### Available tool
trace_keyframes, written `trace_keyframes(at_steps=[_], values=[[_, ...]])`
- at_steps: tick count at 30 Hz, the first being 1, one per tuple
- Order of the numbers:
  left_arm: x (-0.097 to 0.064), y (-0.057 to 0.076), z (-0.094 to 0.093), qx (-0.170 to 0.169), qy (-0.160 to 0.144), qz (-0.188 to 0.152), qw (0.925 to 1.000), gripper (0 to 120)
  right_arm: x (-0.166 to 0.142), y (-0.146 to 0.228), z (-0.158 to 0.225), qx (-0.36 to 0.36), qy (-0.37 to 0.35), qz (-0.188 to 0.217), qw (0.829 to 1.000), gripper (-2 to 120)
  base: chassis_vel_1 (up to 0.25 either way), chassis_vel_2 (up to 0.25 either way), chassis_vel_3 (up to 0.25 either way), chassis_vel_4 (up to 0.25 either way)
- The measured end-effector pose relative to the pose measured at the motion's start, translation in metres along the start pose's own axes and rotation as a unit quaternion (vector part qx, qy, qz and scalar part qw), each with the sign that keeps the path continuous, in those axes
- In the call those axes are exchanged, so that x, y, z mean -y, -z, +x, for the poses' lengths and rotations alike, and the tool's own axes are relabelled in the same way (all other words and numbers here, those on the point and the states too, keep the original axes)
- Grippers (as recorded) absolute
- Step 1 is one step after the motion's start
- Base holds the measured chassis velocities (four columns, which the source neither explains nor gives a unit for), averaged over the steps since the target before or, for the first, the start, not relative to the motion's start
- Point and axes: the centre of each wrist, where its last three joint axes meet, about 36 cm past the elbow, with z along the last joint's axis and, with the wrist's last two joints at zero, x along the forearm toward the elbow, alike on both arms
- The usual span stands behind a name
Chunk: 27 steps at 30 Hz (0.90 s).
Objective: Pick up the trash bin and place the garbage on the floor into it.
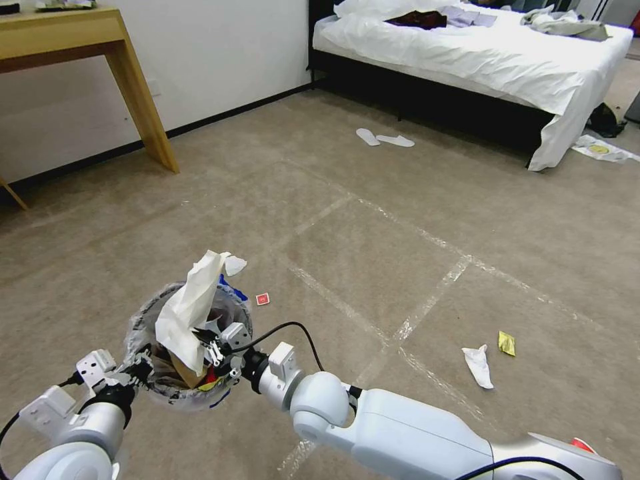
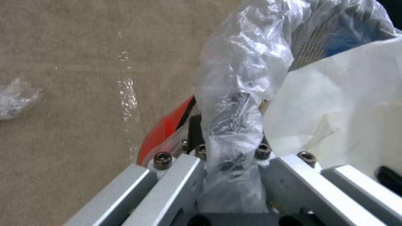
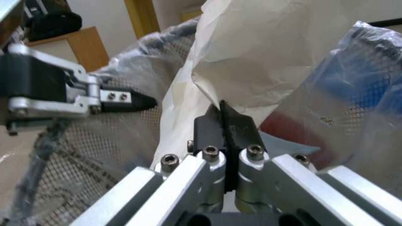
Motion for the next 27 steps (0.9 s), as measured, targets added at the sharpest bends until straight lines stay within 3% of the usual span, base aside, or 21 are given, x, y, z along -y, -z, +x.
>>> trace_keyframes(at_steps=[22,26,27], values=[[0.000,-0.001,0.002,-0.001,-0.001,0.001,1.0000,1,-0.004,-0.021,-0.008,-0.006,0.001,0.018,1.000,0,0.000,0.000,0.000,0.000],[0.001,-0.001,0.002,-0.001,-0.001,0.001,1.0000,1,-0.005,-0.020,-0.006,-0.004,0.001,0.018,1.000,9,0.000,0.000,0.000,0.000],[0.001,-0.001,0.001,-0.001,-0.001,0.002,1.0000,1,-0.004,-0.019,-0.005,-0.004,0.001,0.019,1.000,17,0.000,0.000,0.000,0.000]])
